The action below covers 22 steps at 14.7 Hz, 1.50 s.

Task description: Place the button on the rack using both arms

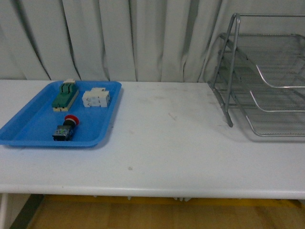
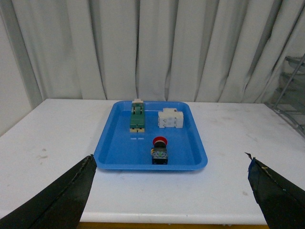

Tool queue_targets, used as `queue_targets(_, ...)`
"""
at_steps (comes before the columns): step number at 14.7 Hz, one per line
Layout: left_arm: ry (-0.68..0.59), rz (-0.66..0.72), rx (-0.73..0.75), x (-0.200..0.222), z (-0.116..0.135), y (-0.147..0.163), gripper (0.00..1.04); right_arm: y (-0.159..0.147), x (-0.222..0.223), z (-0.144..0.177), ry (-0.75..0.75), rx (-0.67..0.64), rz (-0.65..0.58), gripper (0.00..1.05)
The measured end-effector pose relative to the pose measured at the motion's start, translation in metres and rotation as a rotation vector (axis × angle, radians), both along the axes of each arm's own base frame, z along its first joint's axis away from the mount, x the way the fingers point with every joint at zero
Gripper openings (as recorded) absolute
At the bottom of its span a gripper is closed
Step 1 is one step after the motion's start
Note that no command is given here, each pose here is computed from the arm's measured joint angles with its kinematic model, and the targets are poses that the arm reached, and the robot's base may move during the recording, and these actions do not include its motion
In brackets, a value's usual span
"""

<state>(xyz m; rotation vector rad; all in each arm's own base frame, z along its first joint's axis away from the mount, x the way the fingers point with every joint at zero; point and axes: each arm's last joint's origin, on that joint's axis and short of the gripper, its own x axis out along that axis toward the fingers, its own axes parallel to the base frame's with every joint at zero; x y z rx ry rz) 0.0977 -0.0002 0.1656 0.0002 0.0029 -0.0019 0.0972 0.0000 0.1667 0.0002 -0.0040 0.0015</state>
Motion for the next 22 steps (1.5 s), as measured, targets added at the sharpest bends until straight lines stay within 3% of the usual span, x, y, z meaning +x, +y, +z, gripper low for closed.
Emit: queue_targets(22, 0.000, 0.000, 0.000, 0.0000, 0.0000, 0.0000, 0.98, 0.0000, 0.0000, 0.0000, 0.000, 0.000, 0.000, 0.98)
